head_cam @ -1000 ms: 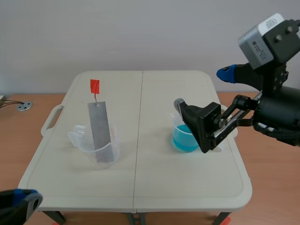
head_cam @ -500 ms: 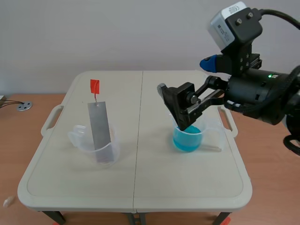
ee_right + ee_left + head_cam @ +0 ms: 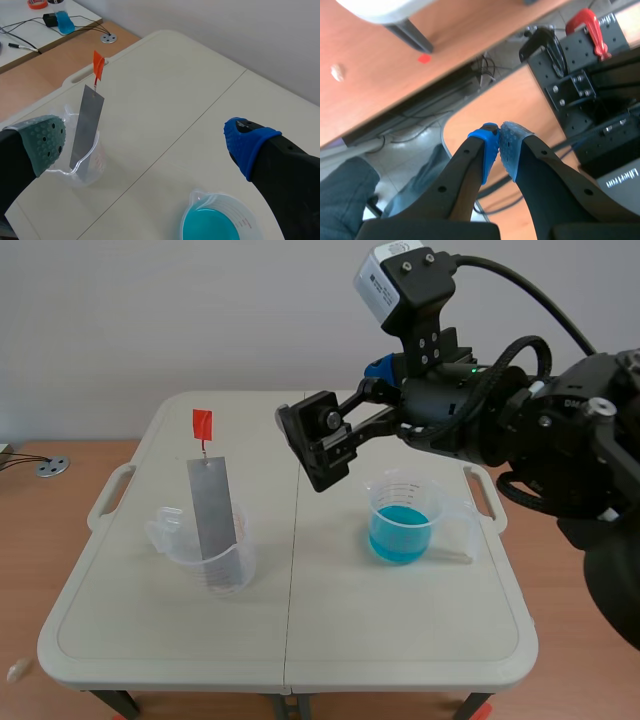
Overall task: Hold the metal plate by the orange handle, dip it into the blue solution, take it out and point at it, then put the plate back in the beaker on the left.
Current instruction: 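Lift the metal plate out of the left beaker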
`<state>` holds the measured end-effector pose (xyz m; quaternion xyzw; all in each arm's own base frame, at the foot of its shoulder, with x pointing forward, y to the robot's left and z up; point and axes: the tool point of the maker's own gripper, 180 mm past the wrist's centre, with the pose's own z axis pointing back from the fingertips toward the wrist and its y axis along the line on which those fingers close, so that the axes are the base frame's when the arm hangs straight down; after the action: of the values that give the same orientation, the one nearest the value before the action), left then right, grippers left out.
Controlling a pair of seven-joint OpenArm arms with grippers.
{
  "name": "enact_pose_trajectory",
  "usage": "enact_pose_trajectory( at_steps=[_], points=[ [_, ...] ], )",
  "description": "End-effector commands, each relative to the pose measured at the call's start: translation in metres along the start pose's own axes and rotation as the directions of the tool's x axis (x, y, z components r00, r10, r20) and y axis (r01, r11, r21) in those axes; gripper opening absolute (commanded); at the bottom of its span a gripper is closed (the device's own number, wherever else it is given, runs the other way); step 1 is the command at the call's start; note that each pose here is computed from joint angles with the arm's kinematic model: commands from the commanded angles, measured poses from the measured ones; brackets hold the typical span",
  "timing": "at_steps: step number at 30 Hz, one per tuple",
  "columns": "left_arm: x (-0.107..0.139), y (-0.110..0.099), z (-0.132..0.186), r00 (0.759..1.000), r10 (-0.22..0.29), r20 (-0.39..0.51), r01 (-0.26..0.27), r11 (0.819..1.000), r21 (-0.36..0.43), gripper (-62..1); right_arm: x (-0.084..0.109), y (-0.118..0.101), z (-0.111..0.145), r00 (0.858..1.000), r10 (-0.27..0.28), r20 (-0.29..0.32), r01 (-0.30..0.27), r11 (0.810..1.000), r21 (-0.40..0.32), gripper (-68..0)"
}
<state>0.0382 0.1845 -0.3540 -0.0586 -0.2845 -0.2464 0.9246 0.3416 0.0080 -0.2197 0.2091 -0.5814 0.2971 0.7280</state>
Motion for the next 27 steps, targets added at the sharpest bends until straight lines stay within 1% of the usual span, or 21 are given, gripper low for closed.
enact_pose_trajectory(
  at_steps=[1,5,10,12,14,16,19,23,27],
  points=[
    [0.005,-0.001,0.001,1.000,0.008,0.018,-0.008,1.000,0.000,-55.1,0.010,0.000,-0.006,1.000,-0.001,0.028,0.000,1.000,0.009,-1.2],
    [0.004,-0.001,0.001,1.000,0.008,0.015,-0.008,1.000,0.001,-55.1,0.004,0.010,-0.022,1.000,-0.014,0.010,0.013,0.998,0.057,-1.2],
    [0.004,-0.001,0.001,1.000,0.009,0.015,-0.009,1.000,0.000,-55.1,-0.006,0.017,-0.042,0.999,-0.041,-0.018,0.042,0.995,0.091,-1.2],
    [0.004,-0.001,0.001,1.000,0.008,0.015,-0.008,1.000,0.000,-55.1,-0.008,0.022,-0.048,0.999,-0.044,-0.021,0.046,0.992,0.117,-1.2],
    [0.004,-0.001,0.001,1.000,0.009,0.015,-0.009,1.000,0.000,-55.1,-0.008,0.027,-0.054,0.999,-0.045,-0.008,0.045,0.988,0.146,-1.2],
    [0.004,-0.001,0.001,1.000,0.009,0.015,-0.009,1.000,0.000,-55.1,-0.006,0.031,-0.059,0.998,-0.062,0.014,0.059,0.984,0.168,-1.2],
    [0.004,-0.001,0.001,1.000,0.009,0.015,-0.009,1.000,-0.001,-55.1,-0.002,0.031,-0.066,0.995,-0.084,0.057,0.072,0.981,0.178,-1.2],
    [0.003,-0.001,0.001,1.000,0.009,0.010,-0.009,1.000,0.000,-55.1,0.004,0.032,-0.073,0.986,-0.117,0.115,0.093,0.977,0.191,-1.2],
    [-0.001,-0.001,0.001,1.000,0.009,-0.015,-0.009,1.000,-0.001,-55.1,0.004,0.037,-0.079,0.982,-0.141,0.129,0.110,0.969,0.221,-1.2]
  ],
)
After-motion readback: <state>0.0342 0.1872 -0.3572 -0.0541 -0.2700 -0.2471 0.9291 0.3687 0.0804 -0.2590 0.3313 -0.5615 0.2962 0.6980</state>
